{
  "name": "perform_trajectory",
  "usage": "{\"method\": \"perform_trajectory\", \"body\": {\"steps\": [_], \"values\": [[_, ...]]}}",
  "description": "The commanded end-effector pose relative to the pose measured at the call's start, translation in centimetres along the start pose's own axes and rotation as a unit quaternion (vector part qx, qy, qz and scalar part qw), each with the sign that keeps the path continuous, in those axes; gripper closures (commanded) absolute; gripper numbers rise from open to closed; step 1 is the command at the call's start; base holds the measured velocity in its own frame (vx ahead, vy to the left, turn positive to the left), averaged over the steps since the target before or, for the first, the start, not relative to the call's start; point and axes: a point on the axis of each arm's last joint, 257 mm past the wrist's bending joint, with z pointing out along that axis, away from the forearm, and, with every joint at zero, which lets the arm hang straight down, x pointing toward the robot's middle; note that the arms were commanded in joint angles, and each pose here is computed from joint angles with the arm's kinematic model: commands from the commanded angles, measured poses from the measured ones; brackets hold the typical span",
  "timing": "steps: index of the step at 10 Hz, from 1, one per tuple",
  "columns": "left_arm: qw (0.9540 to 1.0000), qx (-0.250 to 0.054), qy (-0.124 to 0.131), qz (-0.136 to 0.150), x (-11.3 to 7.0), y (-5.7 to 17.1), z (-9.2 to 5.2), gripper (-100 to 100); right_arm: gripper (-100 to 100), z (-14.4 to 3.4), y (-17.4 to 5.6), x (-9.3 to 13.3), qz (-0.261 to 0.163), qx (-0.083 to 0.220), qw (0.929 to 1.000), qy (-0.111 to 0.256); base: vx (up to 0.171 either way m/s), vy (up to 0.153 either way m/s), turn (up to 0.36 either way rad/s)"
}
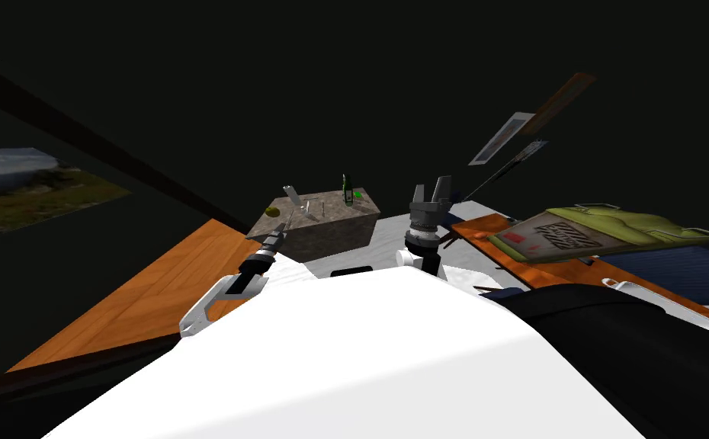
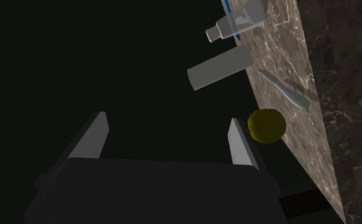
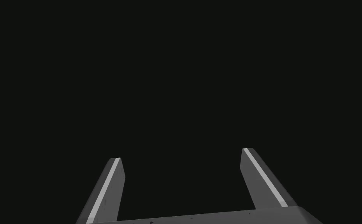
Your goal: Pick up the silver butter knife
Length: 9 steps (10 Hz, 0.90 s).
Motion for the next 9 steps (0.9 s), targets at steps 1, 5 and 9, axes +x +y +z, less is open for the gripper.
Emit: {"method": "perform_trajectory", "body": {"steps": [1,5,9], "values": [[0.9998,-0.016,0.007,0.013,-0.5,1.1,0.1,-100,0,0.0,0.0,0.0,0.000,0.000,1.0000,0.000,-0.019,-0.048,-0.088],[0.9921,-0.108,0.029,0.056,-2.1,8.1,-1.5,-100,0,0.0,0.0,0.0,0.000,0.000,1.0000,0.000,0.012,-0.072,-0.208],[0.9810,-0.166,0.043,0.092,-3.9,12.1,-3.1,-100,0,0.0,0.0,0.0,0.000,0.000,1.0000,0.000,0.031,-0.063,-0.187]]}}
